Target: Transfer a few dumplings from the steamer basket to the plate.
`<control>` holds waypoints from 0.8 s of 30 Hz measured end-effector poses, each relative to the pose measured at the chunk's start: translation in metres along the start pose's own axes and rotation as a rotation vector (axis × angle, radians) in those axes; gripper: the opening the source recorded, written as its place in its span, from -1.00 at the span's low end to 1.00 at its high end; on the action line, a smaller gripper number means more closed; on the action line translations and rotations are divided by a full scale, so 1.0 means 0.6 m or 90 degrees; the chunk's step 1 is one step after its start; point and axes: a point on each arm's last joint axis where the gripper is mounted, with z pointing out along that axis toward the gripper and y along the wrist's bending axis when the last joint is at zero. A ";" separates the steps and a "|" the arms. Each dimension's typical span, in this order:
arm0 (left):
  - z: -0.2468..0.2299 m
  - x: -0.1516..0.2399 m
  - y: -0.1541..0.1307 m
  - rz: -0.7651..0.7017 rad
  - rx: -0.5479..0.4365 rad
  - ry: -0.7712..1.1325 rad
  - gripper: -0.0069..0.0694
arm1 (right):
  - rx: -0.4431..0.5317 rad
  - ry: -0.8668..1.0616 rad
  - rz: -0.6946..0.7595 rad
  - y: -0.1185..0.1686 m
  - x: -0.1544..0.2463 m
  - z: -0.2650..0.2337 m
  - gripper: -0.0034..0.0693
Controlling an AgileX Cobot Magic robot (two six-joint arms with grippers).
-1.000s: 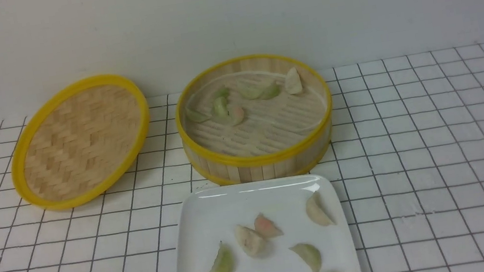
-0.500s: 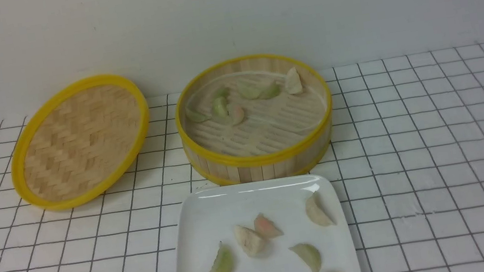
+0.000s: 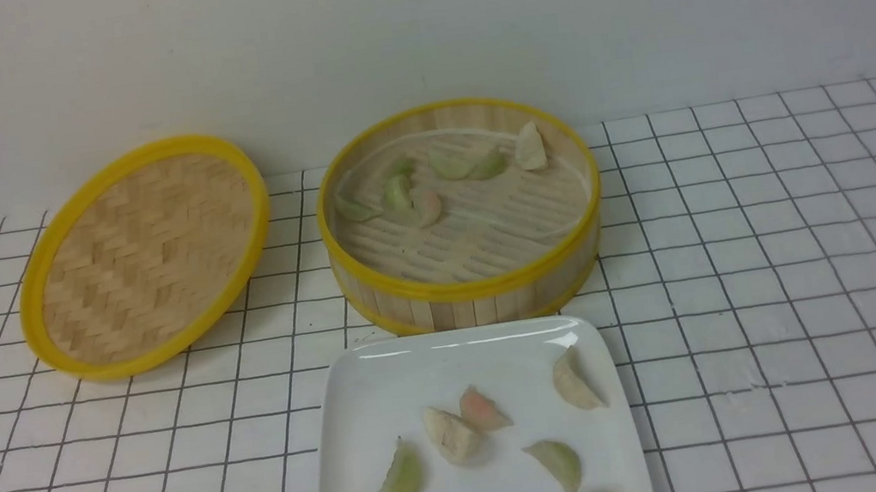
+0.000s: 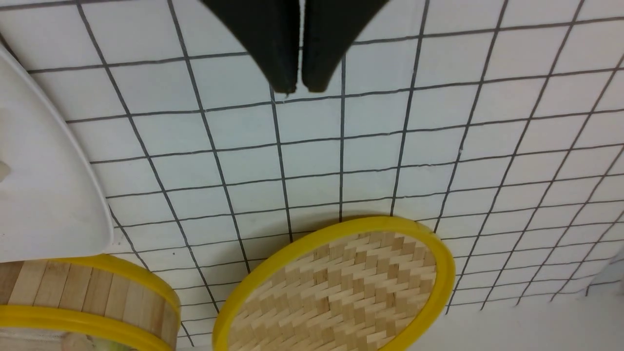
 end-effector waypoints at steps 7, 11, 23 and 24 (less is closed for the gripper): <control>0.000 0.000 0.000 0.000 0.000 0.000 -0.84 | 0.003 0.000 -0.011 -0.001 0.000 0.000 -0.93; 0.000 0.000 0.000 0.000 0.000 0.000 -0.84 | 0.025 0.015 -0.078 -0.008 0.014 0.004 -0.93; 0.000 0.000 0.000 0.000 0.000 0.000 -0.84 | 0.066 0.294 -0.155 -0.057 0.246 0.022 -0.93; 0.000 0.000 0.000 0.000 0.000 0.000 -0.84 | 0.067 0.321 -0.154 -0.061 0.269 0.019 -0.93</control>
